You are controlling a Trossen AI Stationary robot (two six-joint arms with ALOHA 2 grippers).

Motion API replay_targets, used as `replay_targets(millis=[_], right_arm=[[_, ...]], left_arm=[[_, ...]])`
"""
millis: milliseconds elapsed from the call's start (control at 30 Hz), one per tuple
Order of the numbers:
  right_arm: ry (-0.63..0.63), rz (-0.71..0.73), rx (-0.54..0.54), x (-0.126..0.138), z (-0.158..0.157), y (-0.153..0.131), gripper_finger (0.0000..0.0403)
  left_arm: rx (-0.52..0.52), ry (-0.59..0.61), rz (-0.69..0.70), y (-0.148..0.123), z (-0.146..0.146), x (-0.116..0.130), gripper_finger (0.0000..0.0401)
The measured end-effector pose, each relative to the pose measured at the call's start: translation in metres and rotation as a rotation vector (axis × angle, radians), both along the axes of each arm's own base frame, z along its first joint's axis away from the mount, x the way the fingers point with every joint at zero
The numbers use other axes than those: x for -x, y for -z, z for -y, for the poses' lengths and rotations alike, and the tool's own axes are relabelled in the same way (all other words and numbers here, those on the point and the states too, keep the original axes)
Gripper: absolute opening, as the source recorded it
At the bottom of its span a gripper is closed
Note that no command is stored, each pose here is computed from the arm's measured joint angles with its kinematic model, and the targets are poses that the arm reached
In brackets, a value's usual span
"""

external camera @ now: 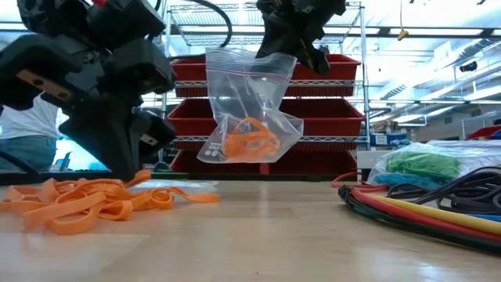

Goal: Sort rubber bands
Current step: Put the orange rubber band into the transparent zip bag

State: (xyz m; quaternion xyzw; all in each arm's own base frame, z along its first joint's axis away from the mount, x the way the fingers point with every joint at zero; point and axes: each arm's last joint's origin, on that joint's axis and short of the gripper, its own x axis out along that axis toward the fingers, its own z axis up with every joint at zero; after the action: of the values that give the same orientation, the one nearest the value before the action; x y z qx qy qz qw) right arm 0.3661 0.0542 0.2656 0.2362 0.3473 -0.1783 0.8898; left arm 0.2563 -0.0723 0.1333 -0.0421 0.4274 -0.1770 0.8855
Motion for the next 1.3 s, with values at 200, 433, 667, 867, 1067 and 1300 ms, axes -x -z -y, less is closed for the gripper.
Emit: replay_targets(millis=[200, 433, 667, 867, 1067, 1300], right_arm=[[-0.004, -0.001, -0.001, 0.000, 0.000, 0.000, 0.0000], [-0.005, -0.002, -0.001, 0.000, 0.000, 0.000, 0.0000], [-0.008, -0.007, 0.002, 0.001, -0.001, 0.000, 0.0000], [-0.009, -0.003, 0.004, 0.001, -0.003, 0.000, 0.0000], [-0.009, 0.000, 0.004, 0.000, -0.003, 0.000, 0.0000], [-0.010, 0.000, 0.004, 0.000, -0.003, 0.000, 0.0000]], left_arm=[[-0.030, 0.044, 0.067, -0.032, 0.000, -0.002, 0.0003], [-0.126, 0.065, 0.203, -0.104, 0.002, 0.001, 0.0001], [-0.128, 0.078, 0.310, -0.158, 0.007, 0.014, 0.0001], [-0.167, 0.033, 0.137, -0.124, 0.005, 0.017, 0.0052], [-0.162, 0.012, 0.074, -0.072, 0.005, 0.015, 0.0122], [-0.074, 0.005, 0.089, -0.032, 0.009, 0.004, 0.0147]])
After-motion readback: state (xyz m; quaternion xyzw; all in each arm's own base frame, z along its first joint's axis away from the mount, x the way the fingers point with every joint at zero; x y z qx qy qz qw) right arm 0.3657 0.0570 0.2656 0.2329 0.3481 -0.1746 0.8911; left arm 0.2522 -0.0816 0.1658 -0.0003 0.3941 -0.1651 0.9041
